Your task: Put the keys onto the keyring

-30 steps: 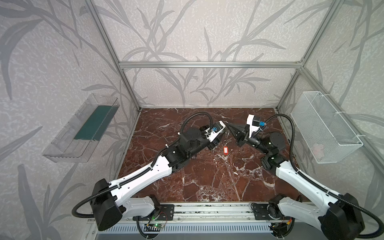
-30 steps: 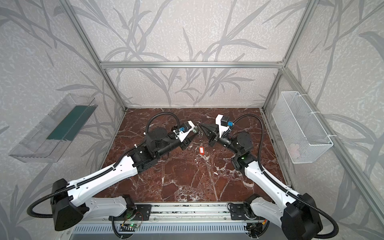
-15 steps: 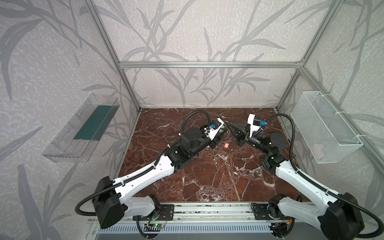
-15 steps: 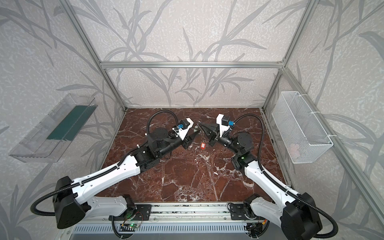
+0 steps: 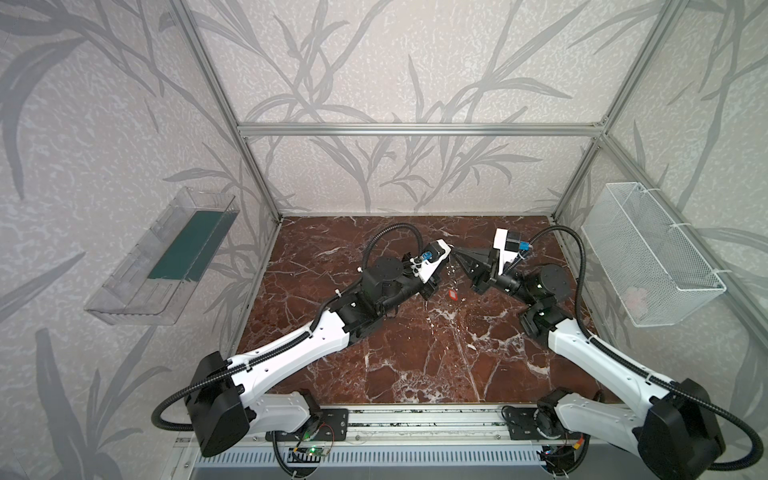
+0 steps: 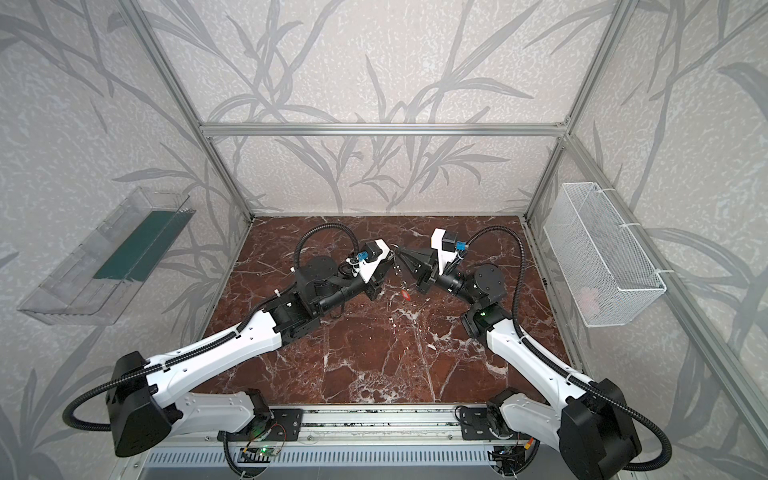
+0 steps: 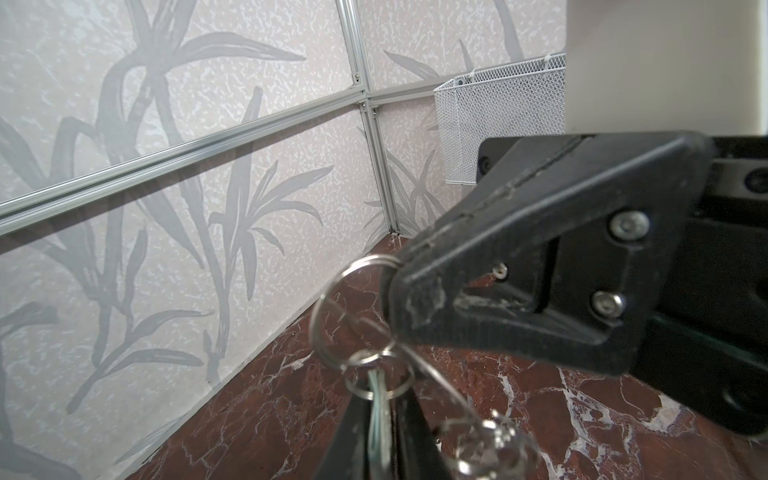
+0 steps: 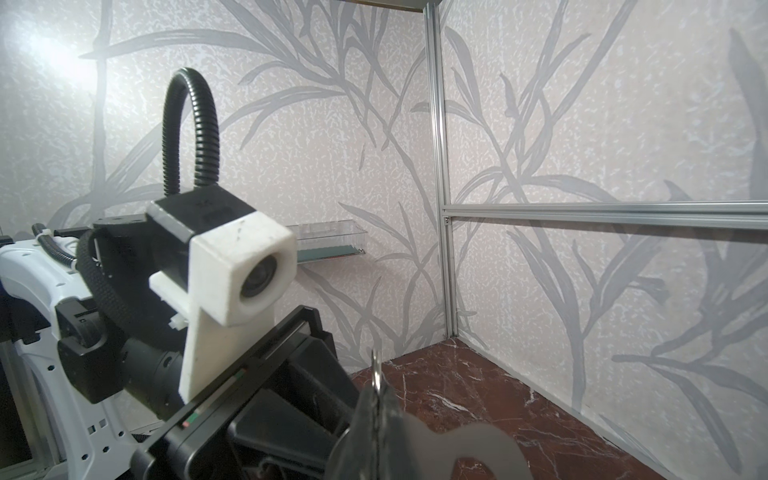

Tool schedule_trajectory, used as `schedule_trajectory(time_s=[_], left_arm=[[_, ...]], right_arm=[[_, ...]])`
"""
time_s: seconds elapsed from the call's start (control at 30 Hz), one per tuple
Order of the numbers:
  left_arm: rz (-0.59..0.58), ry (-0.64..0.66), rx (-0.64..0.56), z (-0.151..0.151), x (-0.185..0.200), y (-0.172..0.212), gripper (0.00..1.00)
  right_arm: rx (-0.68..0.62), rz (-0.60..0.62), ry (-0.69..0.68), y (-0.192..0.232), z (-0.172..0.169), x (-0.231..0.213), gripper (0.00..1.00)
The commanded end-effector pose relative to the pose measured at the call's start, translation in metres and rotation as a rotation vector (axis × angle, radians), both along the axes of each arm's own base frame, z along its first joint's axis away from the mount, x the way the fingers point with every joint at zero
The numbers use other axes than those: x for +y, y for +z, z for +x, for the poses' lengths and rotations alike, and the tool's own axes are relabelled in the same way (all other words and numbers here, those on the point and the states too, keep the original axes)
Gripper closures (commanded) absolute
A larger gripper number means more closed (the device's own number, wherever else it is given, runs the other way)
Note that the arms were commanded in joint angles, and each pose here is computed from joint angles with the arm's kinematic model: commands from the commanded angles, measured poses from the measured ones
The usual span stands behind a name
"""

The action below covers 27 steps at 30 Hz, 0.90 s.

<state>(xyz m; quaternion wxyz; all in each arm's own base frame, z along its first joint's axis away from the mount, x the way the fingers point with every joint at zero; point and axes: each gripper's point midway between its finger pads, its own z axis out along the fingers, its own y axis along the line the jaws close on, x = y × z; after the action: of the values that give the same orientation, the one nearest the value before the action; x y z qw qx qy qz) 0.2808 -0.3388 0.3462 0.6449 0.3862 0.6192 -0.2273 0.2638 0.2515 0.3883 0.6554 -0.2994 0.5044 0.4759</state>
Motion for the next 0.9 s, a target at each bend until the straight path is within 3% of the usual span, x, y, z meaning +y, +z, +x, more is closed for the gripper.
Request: schedule_trajectory(time_s=[0.0,0.27,0.47,0.87], left_arm=[[0.004,-0.022,-0.033,-0.006,0.005,0.011,0.90],[0.133,-0.025,-0.062,-0.008,0.016,0.010,1.00],[0.274,-0.046,-0.089,-0.008,0.017,0.005,1.00],[0.426,-0.141,-0.080,-0.015,0.014,-0.002,1.00]], right_arm=[[-0.060,0.020,0.009,0.012,-0.008,-0.004,1.00],[-0.069,-0.028,0.001,0.004,-0.008,-0.011,1.00],[-0.071,-0.068,0.013,-0.003,-0.010,-0.010,1.00],[-0.107,-0.184,0.042,-0.014,-0.016,-0.005,1.00]])
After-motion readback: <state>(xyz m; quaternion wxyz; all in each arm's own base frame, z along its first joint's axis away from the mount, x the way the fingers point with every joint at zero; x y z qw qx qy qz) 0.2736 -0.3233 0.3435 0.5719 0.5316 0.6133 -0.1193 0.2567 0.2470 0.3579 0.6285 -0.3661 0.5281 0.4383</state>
